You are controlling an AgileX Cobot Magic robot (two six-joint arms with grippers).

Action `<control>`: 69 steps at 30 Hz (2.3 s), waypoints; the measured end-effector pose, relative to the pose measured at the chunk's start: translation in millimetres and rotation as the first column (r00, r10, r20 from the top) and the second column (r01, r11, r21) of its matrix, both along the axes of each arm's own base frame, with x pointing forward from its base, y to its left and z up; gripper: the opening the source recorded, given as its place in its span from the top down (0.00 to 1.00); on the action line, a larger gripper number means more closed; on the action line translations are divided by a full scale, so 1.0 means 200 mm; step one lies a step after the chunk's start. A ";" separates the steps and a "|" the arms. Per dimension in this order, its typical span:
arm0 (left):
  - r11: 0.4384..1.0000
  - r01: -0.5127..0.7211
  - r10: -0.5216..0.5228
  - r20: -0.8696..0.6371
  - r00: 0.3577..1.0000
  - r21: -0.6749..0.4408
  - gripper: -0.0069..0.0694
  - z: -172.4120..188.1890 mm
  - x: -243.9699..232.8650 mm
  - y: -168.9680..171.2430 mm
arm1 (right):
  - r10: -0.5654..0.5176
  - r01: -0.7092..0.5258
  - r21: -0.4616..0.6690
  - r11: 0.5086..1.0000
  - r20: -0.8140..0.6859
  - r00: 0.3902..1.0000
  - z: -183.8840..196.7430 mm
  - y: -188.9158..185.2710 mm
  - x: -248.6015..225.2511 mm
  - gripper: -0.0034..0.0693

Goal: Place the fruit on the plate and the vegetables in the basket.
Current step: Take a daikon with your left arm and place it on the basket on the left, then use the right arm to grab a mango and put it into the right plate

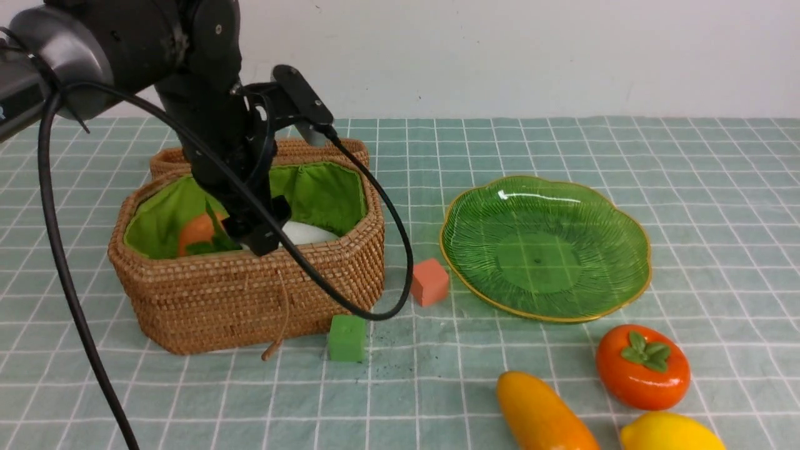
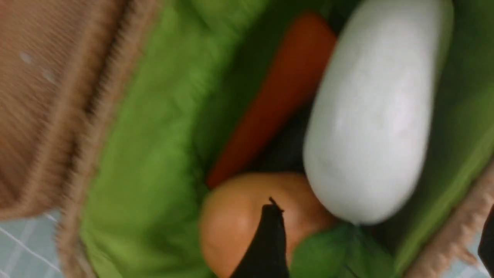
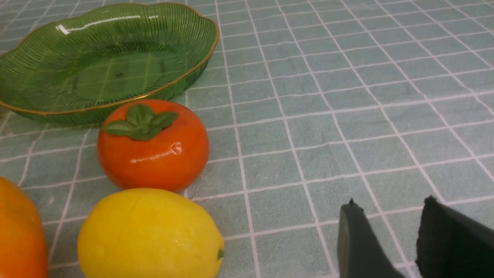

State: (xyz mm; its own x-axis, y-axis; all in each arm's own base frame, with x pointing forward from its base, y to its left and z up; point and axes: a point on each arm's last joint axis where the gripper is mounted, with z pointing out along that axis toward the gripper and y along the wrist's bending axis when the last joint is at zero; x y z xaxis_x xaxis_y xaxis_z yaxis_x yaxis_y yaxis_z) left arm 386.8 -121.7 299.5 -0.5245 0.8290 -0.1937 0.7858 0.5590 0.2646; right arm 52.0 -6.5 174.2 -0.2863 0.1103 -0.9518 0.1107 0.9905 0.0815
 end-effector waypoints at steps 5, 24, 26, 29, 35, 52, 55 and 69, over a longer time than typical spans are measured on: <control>0.999 -0.012 0.013 0.028 1.000 -0.029 0.11 0.11 -0.07 0.02 | 0.000 0.000 0.000 1.000 0.000 1.000 0.00 0.00 0.00 0.62; 0.773 -0.404 0.525 0.137 0.840 -0.489 0.90 0.71 -0.89 0.27 | 0.000 0.000 0.000 1.000 0.000 1.000 0.00 0.00 0.00 0.62; 0.757 -0.411 0.523 0.094 0.847 -0.507 0.93 0.64 -1.04 0.30 | 0.000 0.000 0.000 1.000 0.000 1.000 0.00 0.00 0.00 0.62; 0.732 -0.406 0.508 0.041 0.861 -0.547 0.93 0.57 -1.21 0.33 | 0.000 0.000 0.000 1.000 0.000 1.000 0.00 0.00 0.00 0.62; 0.616 -0.307 0.513 0.074 0.855 -0.725 0.93 0.39 -1.43 0.36 | 0.000 0.000 0.000 1.000 0.000 1.000 0.00 0.00 0.00 0.62; 0.532 -0.216 0.568 0.157 0.808 -0.818 0.93 0.19 -1.47 0.38 | 0.000 0.000 0.000 1.000 0.000 1.000 0.00 0.00 0.00 0.62; 0.533 -0.217 0.568 0.156 0.808 -0.818 0.93 0.19 -1.47 0.38 | 0.000 0.000 0.000 1.000 0.000 1.000 0.00 0.00 0.00 0.62; 0.439 -0.122 0.764 0.299 0.572 -0.890 0.93 0.07 -1.59 0.53 | 0.000 0.000 0.000 1.000 0.000 1.000 0.00 0.00 0.00 0.62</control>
State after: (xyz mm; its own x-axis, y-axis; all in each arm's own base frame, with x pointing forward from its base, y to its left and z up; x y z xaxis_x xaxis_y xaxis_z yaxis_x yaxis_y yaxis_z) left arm 68.7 -15.6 313.7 -0.2440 -0.1279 -0.9613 0.1671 0.9709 -0.1715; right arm 52.0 -6.5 174.2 -0.2863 0.1103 -0.9518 0.1107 0.9905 0.0815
